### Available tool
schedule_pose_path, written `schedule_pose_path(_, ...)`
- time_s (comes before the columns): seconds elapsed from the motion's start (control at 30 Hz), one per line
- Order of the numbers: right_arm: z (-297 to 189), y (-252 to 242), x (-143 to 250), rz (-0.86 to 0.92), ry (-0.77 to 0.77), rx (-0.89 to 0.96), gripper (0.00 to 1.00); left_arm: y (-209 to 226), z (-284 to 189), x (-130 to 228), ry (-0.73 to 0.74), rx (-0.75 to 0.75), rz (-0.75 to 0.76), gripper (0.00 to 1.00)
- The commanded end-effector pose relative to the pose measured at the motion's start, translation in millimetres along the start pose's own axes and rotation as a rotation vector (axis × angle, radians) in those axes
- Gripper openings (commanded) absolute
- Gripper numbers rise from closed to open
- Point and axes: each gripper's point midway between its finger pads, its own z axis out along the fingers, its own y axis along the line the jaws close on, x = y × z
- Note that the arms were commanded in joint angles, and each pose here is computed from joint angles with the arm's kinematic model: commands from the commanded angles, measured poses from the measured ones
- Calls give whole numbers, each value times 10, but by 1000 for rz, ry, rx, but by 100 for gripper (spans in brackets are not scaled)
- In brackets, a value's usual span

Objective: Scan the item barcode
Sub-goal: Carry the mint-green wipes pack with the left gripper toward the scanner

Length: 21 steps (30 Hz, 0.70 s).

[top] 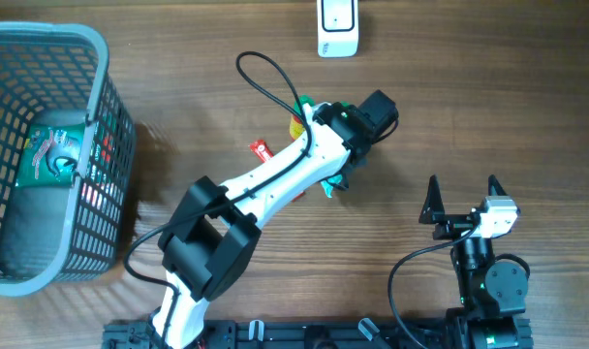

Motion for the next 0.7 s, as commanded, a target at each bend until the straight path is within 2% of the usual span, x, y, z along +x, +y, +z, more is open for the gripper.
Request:
schedule_pose_path(0.0, -4, 31, -13, -11, -7, -17, 100, 0, 154, 119, -13, -15, 43, 8)
schedule_pose_path(0.2, -4, 32, -13, -11, -7, -17, 100, 130, 266, 132, -40, -60, 58, 15)
schedule_pose_path(0.23, -4, 32, -13, -11, -7, -17, 100, 189, 262, 107, -56, -88, 64, 18)
schedule_pose_path(0.3, -4, 32, -13, -11, -7, -17, 100, 293, 247, 60, -87, -136, 76, 35)
schedule_pose_path(0.4, -4, 32, -13, -11, -7, -17, 100, 338, 242, 71, -83, -155, 83, 54)
schedule_pose_path(0.5, -4, 32, -13, -11, -7, -17, 100, 349, 238, 75, -77, -161, 130, 63)
schedule_pose_path(0.57, -4, 32, -13, -11, -7, -17, 100, 368, 220, 77, -73, -168, 142, 63)
schedule_pose_path(0.67, -4, 32, -13, -10, -7, -17, 100, 386, 138, 62, -75, -163, 140, 29)
